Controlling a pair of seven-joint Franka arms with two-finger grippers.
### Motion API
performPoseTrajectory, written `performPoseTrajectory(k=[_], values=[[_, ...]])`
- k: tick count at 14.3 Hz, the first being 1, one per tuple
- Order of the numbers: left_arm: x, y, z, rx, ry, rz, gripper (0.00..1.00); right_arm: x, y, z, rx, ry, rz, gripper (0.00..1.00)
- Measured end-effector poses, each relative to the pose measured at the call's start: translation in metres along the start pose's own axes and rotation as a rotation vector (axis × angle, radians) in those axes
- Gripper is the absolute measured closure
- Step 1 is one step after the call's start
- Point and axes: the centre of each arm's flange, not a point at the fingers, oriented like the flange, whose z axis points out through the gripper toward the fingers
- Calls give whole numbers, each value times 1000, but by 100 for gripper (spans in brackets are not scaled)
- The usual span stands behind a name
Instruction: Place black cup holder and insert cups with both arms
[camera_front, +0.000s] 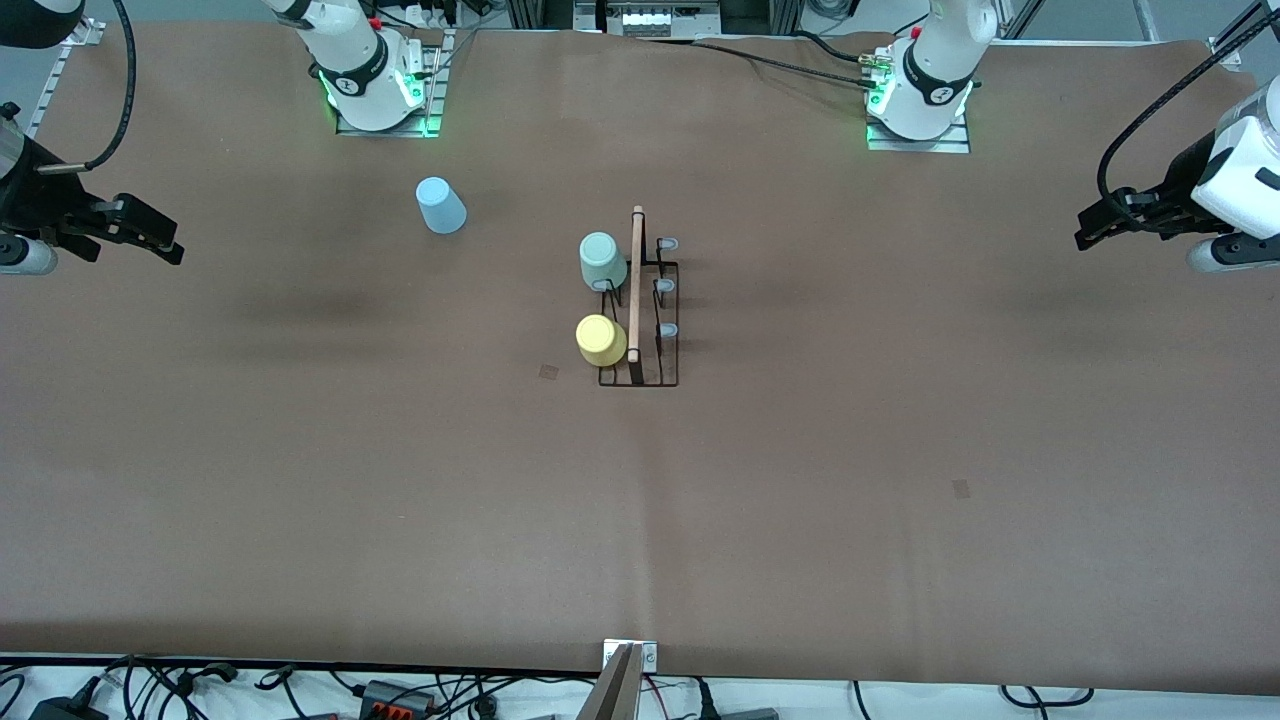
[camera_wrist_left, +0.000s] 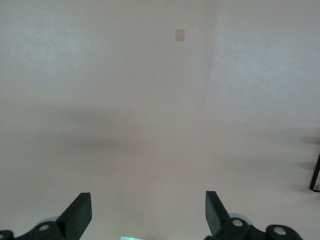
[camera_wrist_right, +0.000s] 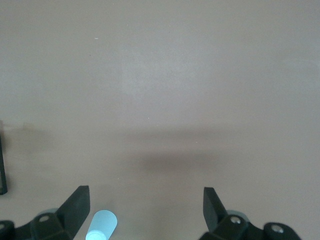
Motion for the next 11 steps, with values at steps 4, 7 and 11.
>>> performPoseTrajectory(k=[4, 7, 11], values=[[0, 0, 0, 0, -1, 0, 0, 0, -5, 1, -1, 0, -9, 0], [1, 1, 2, -6, -4, 0, 0, 0, -5, 1, -1, -1, -9, 0], [2, 3, 5, -23, -12, 0, 0, 0, -4, 3, -1, -7, -6, 0]])
